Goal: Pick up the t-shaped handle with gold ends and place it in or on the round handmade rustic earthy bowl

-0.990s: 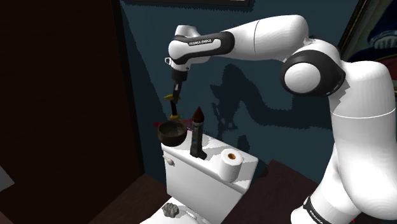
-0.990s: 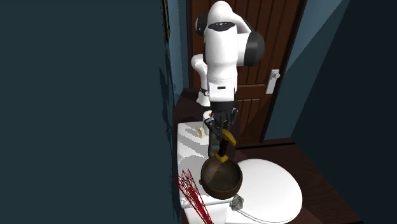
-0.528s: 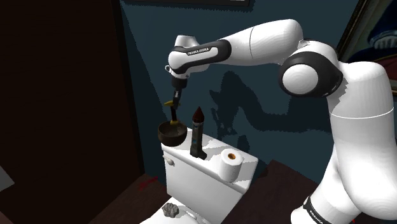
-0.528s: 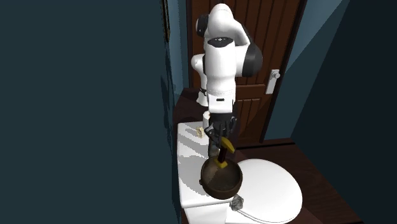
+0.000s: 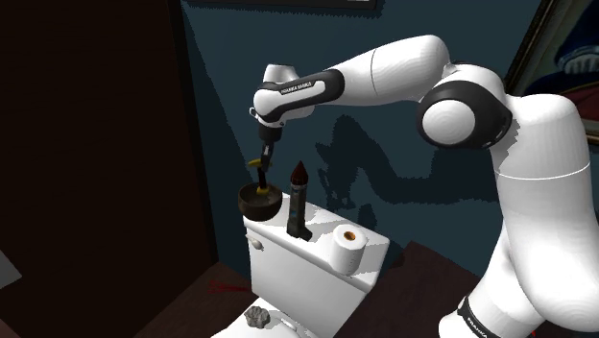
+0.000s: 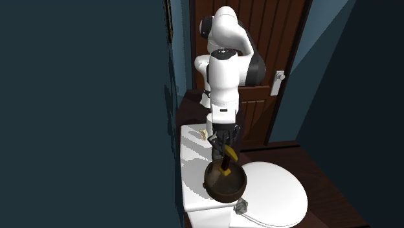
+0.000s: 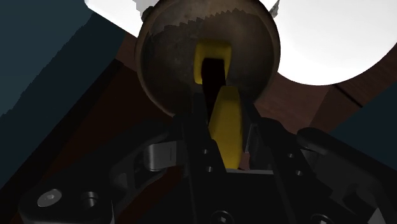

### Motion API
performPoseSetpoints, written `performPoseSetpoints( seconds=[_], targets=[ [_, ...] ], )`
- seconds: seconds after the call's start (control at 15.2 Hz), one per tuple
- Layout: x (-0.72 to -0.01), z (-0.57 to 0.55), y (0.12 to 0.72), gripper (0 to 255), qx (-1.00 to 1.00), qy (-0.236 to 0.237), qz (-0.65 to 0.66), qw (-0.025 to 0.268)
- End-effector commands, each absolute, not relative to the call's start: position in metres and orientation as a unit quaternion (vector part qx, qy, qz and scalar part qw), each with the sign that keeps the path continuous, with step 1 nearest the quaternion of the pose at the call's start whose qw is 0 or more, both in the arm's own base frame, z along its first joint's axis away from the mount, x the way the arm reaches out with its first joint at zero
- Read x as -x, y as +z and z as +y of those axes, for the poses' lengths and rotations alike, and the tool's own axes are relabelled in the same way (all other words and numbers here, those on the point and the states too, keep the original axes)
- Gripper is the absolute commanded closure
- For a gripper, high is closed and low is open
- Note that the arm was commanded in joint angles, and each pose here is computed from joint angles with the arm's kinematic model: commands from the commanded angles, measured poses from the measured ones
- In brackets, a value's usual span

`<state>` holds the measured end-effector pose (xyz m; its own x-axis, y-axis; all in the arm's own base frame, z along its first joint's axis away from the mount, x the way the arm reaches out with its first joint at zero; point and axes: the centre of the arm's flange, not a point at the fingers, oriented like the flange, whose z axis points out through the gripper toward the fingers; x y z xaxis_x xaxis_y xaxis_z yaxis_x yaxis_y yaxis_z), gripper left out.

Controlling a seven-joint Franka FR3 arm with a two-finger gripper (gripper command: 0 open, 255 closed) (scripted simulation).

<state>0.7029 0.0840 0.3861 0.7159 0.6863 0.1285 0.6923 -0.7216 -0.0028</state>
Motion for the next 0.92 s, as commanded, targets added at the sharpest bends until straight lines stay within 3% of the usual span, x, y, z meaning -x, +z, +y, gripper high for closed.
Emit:
performPoseSetpoints(
  seconds=[0.0, 0.2, 0.26, 0.59, 0.86],
  targets=[
    [-0.703, 0.084, 0.386, 255, 0.926, -0.059, -0.372, 0.025],
    [-0.703, 0.084, 0.386, 255, 0.926, -0.059, -0.372, 0.025],
    [-0.703, 0.084, 0.386, 0, 0.926, -0.059, -0.372, 0.025],
    [-0.703, 0.084, 0.386, 0, 0.926, -0.059, -0.372, 0.025],
    [-0.698, 0.079, 0.436, 0, 0.926, -0.059, -0.372, 0.025]
  ],
)
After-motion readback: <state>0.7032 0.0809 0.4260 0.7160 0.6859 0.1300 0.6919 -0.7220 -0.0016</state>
